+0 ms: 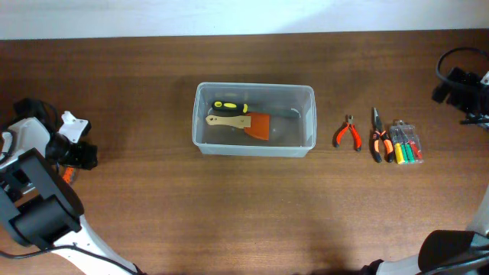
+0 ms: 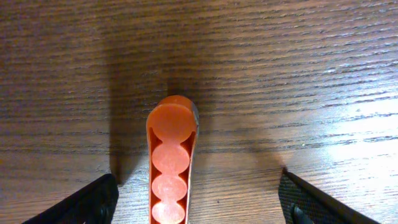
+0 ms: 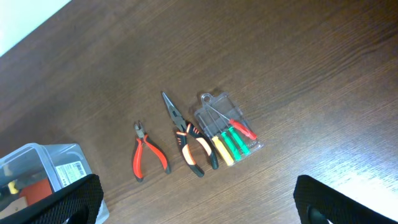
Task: Pack container
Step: 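Move left gripper to the orange bit strip and grasp it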
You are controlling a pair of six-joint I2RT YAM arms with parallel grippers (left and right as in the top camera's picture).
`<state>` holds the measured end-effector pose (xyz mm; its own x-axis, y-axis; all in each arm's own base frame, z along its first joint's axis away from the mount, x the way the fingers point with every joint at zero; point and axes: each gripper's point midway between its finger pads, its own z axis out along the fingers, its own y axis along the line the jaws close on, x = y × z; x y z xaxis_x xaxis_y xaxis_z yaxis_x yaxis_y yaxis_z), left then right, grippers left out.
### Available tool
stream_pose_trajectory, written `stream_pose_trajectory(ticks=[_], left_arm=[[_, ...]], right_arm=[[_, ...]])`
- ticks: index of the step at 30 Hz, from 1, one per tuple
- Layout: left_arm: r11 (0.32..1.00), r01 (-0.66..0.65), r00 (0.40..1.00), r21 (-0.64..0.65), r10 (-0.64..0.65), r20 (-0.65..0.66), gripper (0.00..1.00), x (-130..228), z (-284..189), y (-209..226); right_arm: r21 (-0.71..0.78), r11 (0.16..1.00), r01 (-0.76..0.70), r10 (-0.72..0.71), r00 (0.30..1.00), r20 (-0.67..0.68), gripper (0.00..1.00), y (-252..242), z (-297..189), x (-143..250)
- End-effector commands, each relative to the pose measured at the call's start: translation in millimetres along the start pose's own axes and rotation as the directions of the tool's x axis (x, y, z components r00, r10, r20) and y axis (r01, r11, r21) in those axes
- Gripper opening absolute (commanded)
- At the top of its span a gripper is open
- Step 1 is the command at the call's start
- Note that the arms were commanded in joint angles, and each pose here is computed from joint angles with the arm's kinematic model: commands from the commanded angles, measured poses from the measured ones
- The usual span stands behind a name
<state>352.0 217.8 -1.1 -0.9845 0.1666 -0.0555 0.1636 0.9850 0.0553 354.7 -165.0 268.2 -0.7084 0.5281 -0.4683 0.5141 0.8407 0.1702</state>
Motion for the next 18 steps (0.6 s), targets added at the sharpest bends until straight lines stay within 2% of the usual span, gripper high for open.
stream_pose_trajectory(ticks=[1, 4, 8, 12, 15, 18], left_arm=[[1.000, -0.012, 0.999, -0.012, 0.012, -0.051, 0.80, 10.6, 11.4, 3.6], [1.000, -0.010, 0.998, -0.011, 0.010, -0.054, 0.71, 11.6, 12.3, 3.8], [1.000, -0.010, 0.998, -0.010, 0.009, -0.054, 0.69, 11.7, 12.3, 3.7], [1.000, -0.009, 0.998, -0.008, 0.009, -0.056, 0.56, 12.2, 12.2, 3.2], [1.000, -0.002, 0.998, -0.008, 0.002, -0.057, 0.52, 12.3, 12.2, 3.1], [1.000, -0.002, 0.998, -0.005, 0.002, -0.060, 0.43, 13.0, 12.2, 2.5]], right_arm=[[-0.001, 1.000, -0.006, 0.006, 1.000, 0.007, 0.98, -0.5, -1.0, -2.0], [-0.001, 1.000, -0.006, 0.006, 1.000, 0.007, 0.98, -0.5, -1.0, -2.0], [-0.001, 1.000, -0.006, 0.006, 1.000, 0.007, 0.98, -0.5, -1.0, -2.0], [-0.001, 1.000, -0.006, 0.006, 1.000, 0.007, 0.98, -0.5, -1.0, -2.0], [-0.001, 1.000, -0.007, 0.007, 1.000, 0.006, 0.98, -0.5, -0.9, -1.9], [-0.001, 1.000, -0.006, 0.006, 1.000, 0.007, 0.98, -0.5, -1.0, -2.0]])
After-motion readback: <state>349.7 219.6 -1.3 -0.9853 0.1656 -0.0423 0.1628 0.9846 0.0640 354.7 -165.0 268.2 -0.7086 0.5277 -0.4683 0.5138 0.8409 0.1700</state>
